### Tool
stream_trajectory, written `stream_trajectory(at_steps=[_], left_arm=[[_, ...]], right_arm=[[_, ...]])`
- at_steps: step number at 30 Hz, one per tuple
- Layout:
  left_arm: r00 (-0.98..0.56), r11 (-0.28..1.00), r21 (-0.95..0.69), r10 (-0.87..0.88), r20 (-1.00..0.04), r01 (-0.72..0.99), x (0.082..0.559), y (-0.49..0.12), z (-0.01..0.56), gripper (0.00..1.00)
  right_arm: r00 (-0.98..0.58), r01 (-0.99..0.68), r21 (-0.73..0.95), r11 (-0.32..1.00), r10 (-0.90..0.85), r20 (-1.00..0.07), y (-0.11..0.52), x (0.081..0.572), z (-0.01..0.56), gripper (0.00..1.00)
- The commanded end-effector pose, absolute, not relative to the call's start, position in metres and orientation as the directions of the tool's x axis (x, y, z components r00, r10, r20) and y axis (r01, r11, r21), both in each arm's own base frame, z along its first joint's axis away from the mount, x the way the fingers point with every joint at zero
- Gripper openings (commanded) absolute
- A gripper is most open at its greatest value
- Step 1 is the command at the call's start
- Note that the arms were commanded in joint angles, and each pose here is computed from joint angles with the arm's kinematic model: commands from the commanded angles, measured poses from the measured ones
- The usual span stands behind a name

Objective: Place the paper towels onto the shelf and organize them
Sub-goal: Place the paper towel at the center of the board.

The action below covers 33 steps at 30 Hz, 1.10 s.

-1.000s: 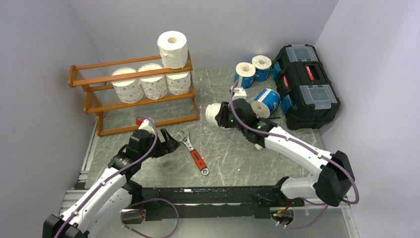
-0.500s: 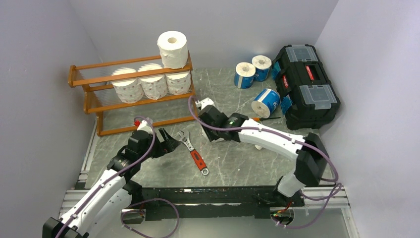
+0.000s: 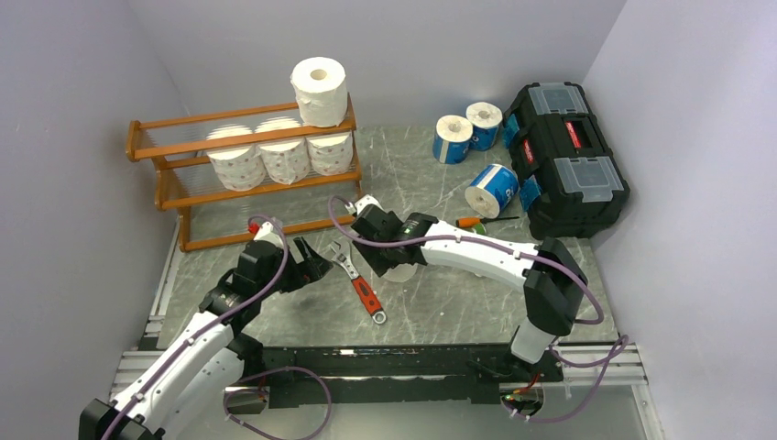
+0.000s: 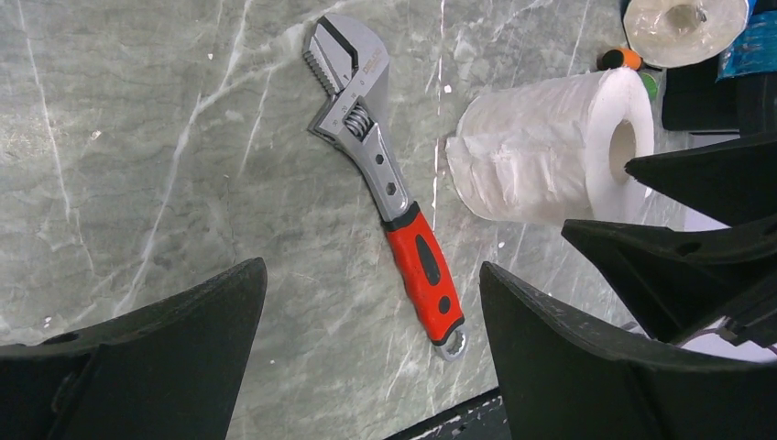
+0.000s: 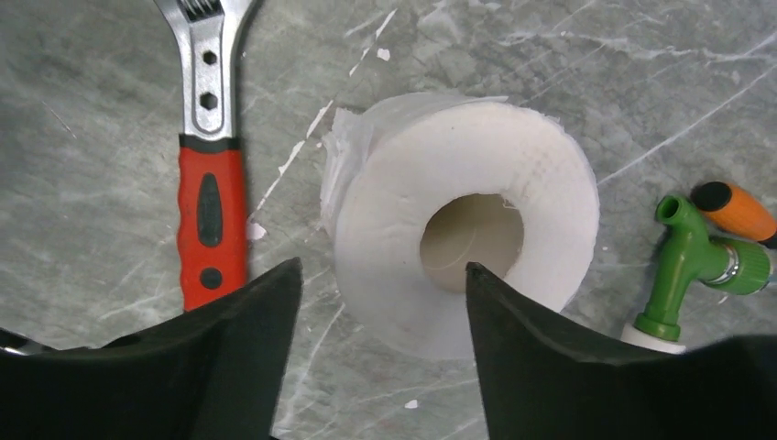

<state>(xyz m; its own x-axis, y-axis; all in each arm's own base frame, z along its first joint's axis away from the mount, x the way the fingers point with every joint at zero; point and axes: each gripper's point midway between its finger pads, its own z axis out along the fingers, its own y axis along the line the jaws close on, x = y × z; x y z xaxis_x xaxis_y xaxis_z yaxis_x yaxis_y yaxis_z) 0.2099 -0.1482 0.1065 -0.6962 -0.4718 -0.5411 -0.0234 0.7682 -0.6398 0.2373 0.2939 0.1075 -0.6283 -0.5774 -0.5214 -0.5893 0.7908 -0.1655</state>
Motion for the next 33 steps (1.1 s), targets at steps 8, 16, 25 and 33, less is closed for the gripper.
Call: stream_trajectory(at_steps=[8, 16, 25, 33], left_arm=[[-0.669, 0.764, -0.644, -0.492, -0.557, -0.026, 0.217, -0.147, 0.118, 0.91], [-0.674, 0.775, -0.630, -0.490, -0.553, -0.048, 0.220, -0.146, 0.124, 0.92], [-0.729, 0.807, -0.590, -0.403, -0.554, 0.002, 0.227, -0.160, 0.135, 0.91], [-0.704, 0.863, -0.503, -0.323, -0.632, 0.056, 0.232, -0.174, 0.156, 0.91]], right_arm=[[-0.612, -0.588, -0.083, 0.805, -0.510, -0.605, 0.311, 0.237, 0.149, 0.91], [-0.567, -0.287, -0.040, 0.957, -0.203, -0.798, 0.260, 0.274, 0.202, 0.91], [-0.519, -0.093, 0.279, 0.956, 0.193, -0.833, 0.208, 0.289, 0.199, 0.91], [-0.520, 0.048, 0.417, 0.908, 0.379, -0.765, 0.169, 0.295, 0.174, 0.96]])
